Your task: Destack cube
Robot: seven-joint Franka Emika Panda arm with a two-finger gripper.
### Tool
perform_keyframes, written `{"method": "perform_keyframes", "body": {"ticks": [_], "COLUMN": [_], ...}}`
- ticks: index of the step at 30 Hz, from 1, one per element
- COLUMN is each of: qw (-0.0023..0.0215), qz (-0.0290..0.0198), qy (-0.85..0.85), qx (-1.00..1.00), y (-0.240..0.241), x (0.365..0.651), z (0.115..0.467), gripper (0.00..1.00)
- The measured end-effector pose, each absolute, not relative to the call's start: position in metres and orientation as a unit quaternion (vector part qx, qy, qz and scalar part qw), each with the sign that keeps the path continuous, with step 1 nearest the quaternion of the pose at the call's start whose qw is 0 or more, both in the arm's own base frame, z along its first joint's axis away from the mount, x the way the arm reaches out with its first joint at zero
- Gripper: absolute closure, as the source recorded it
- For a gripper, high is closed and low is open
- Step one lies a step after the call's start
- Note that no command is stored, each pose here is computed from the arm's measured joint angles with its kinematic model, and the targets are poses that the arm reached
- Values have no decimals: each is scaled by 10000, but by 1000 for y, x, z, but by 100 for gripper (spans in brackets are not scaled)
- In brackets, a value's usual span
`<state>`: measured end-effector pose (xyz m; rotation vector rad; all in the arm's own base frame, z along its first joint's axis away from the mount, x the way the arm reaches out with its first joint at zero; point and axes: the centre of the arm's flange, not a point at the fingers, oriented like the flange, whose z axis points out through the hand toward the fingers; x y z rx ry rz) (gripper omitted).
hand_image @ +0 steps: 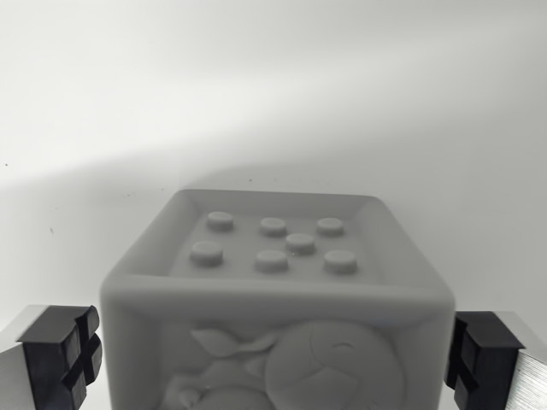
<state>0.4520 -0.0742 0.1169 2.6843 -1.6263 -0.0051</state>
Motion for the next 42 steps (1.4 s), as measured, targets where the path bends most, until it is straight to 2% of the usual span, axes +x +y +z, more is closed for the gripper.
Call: {"method": "perform_keyframes", "body": {"ticks": [15, 42], "qw": [2, -12], "qz": [-6, 8], "qy": [-5187, -5175], "qx": [8550, 8557], "y": [-74, -74], "x": [453, 453], "z": [147, 248], "gripper": [0, 0]}}
